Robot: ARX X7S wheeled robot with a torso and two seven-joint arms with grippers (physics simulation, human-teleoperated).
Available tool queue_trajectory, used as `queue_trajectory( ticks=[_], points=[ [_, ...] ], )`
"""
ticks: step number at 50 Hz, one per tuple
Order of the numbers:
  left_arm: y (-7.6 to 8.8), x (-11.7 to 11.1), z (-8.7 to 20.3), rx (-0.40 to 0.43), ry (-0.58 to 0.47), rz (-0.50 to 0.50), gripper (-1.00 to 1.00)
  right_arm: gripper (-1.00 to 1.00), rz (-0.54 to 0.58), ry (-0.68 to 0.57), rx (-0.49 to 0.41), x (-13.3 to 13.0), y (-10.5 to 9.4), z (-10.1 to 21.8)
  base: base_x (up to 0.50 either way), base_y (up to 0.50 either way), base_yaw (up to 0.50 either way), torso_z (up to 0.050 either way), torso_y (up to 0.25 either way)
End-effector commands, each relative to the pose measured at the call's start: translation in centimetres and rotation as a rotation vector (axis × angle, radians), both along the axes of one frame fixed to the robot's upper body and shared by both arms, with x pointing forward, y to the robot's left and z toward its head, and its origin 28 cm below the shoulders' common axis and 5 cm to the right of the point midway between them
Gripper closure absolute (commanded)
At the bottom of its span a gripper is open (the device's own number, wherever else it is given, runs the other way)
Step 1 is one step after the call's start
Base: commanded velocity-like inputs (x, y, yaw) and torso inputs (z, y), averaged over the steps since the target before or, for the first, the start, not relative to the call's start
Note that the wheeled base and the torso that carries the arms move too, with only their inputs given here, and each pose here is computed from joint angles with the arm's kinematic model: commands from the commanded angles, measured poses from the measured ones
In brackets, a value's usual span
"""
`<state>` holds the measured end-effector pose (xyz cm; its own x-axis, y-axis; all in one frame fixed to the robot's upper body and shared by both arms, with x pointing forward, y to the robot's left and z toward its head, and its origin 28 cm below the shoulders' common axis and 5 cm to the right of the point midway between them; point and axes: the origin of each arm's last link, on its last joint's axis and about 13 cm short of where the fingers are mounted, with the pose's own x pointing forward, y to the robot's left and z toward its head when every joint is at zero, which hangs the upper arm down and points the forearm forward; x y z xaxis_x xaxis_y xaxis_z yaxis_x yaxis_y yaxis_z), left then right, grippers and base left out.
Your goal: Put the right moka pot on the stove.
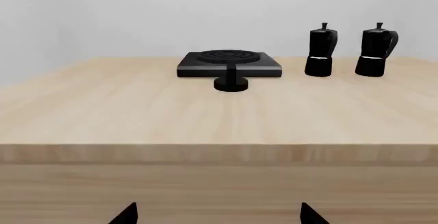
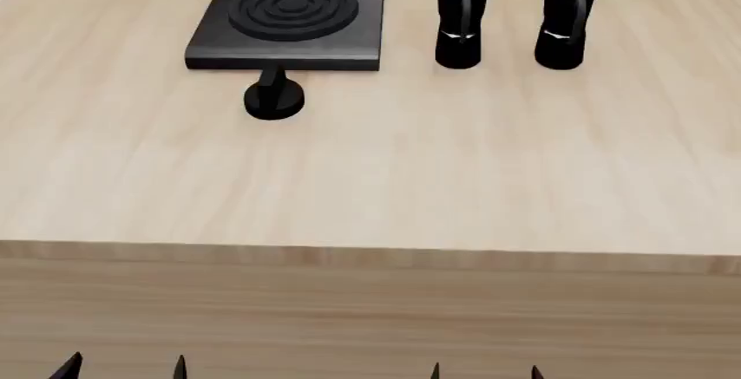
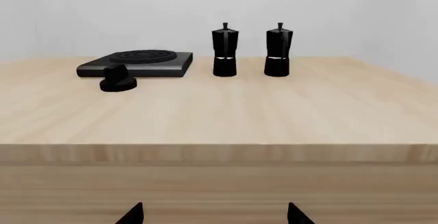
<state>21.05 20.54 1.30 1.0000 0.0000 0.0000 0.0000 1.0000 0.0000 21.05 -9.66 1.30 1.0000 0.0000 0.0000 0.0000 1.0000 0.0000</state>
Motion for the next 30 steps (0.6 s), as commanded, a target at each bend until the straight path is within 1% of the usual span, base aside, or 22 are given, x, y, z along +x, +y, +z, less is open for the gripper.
queue_trajectory(
  ticks=[1, 3, 7, 8, 9, 11, 12, 13, 15, 16, 30],
  points=[
    [0.03, 0.00, 0.00, 0.010, 0.000, 0.000, -1.00, -1.00, 0.000, 0.000, -0.009, 0.00, 0.01, 0.00, 0.00, 0.00, 0.00, 0.000, 0.000],
    [-0.01, -0.08, 0.07, 0.000, -0.004, -0.002, -1.00, -1.00, -0.010, 0.000, -0.002, 0.10, -0.10, -0.01, 0.00, 0.00, 0.00, 0.000, 0.000],
    [-0.03, -0.21, 0.07, -0.001, -0.009, -0.003, -1.00, -1.00, 0.008, -0.005, -0.015, -0.06, 0.00, -0.04, 0.00, 0.00, 0.00, 0.000, 0.000],
    [-0.19, -0.28, -0.01, 0.000, -0.002, -0.013, -1.00, -1.00, 0.008, -0.004, -0.016, 0.07, 0.04, -0.21, 0.00, 0.00, 0.00, 0.000, 0.000],
    [-0.28, -0.22, -0.09, 0.013, 0.014, 0.003, -1.00, -1.00, 0.010, -0.002, -0.014, 0.06, 0.05, -0.24, 0.00, 0.00, 0.00, 0.000, 0.000],
    [-0.07, 0.08, -0.01, -0.022, 0.019, 0.014, -1.00, -1.00, 0.009, -0.001, -0.013, 0.14, -0.02, -0.36, 0.00, 0.00, 0.00, 0.000, 0.000],
    [-0.03, 0.33, -0.19, -0.004, 0.045, 0.028, -1.00, -1.00, 0.012, 0.002, -0.024, 0.31, -0.02, -0.56, 0.00, 0.00, 0.00, 0.000, 0.000],
    [-0.01, 0.33, -0.21, -0.005, 0.045, 0.028, -1.00, -1.00, 0.012, 0.004, -0.022, 0.33, -0.02, -0.56, 0.00, 0.00, 0.00, 0.000, 0.000],
    [0.04, 0.10, -0.02, -0.007, 0.027, 0.026, -1.00, -1.00, 0.007, 0.003, -0.018, 0.32, -0.09, -0.64, 0.00, 0.00, 0.00, 0.000, 0.000],
    [0.04, -0.19, 0.21, -0.006, -0.002, 0.002, -1.00, -1.00, 0.010, -0.002, -0.021, 0.25, -0.04, -0.52, 0.00, 0.00, 0.00, 0.018, 0.010],
    [0.06, -0.17, 0.22, -0.004, -0.014, 0.008, -1.00, -1.00, 0.008, 0.002, -0.027, 0.27, -0.01, -0.55, 0.00, 0.00, 0.00, 0.050, 0.070]
  ],
)
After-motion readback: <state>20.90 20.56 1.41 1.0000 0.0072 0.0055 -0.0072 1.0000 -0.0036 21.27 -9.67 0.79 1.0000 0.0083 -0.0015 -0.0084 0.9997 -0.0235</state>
